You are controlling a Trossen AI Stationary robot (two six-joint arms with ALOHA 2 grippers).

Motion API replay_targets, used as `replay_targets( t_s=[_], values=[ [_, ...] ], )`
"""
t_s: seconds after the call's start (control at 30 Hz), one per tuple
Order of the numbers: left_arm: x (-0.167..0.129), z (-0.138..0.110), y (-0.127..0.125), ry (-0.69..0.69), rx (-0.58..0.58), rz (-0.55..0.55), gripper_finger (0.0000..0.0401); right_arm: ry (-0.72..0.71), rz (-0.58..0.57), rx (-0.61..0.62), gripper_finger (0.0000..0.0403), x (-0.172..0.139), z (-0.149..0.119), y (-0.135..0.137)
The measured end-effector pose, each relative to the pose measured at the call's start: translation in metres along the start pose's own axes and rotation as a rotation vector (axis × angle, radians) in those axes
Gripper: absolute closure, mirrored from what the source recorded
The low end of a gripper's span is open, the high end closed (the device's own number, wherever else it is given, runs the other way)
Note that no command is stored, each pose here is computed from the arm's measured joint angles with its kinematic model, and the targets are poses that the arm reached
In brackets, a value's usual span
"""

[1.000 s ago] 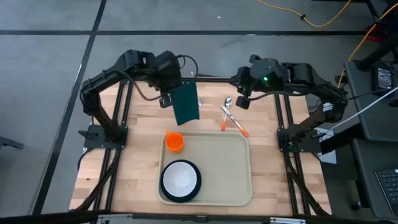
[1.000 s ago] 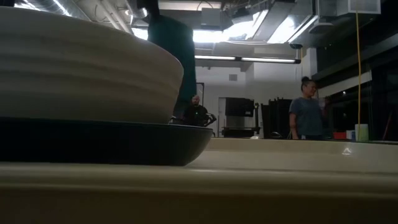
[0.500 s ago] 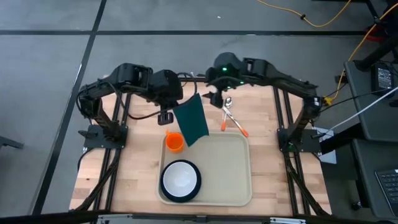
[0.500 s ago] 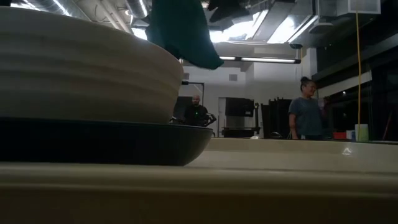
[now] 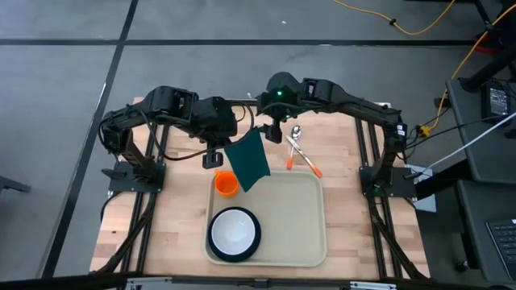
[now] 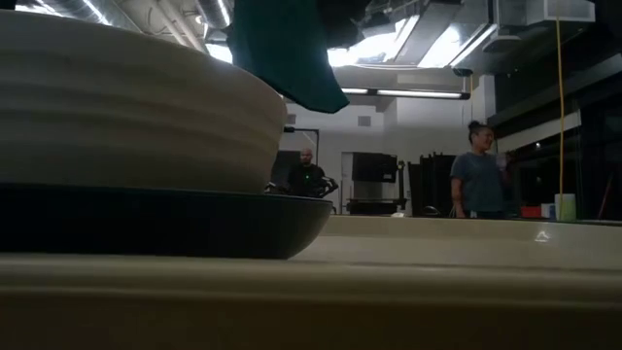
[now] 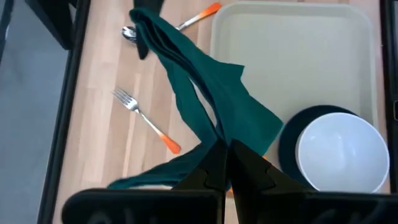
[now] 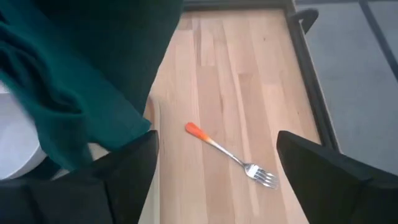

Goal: Set up tray
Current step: Put the napkin on the tray to the right of the plate

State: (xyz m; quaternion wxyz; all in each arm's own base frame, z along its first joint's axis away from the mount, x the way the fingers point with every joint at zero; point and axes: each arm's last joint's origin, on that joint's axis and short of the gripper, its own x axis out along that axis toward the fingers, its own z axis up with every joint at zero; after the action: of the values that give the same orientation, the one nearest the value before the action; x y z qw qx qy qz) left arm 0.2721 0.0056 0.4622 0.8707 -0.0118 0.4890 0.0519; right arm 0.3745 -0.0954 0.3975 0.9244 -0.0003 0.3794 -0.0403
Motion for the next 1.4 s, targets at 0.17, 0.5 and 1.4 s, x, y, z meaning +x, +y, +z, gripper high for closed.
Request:
replay_targets(
  t_s=[0.17,0.5,1.4],
  values=[
    [0.000,0.000,-0.001,0.001,0.010,-0.026,0.0400,-0.030,-0.007,-0.019,0.0071,-0.021,0.001,0.002],
    [0.032,0.011,-0.008,0.085,0.104,-0.167,0.0400,-0.113,-0.010,-0.125,0.0071,-0.071,0.000,0.008],
    [0.064,0.043,-0.040,-0.002,0.493,-0.349,0.0400,-0.236,0.592,-0.311,0.0071,-0.062,0.000,0.025]
  ],
)
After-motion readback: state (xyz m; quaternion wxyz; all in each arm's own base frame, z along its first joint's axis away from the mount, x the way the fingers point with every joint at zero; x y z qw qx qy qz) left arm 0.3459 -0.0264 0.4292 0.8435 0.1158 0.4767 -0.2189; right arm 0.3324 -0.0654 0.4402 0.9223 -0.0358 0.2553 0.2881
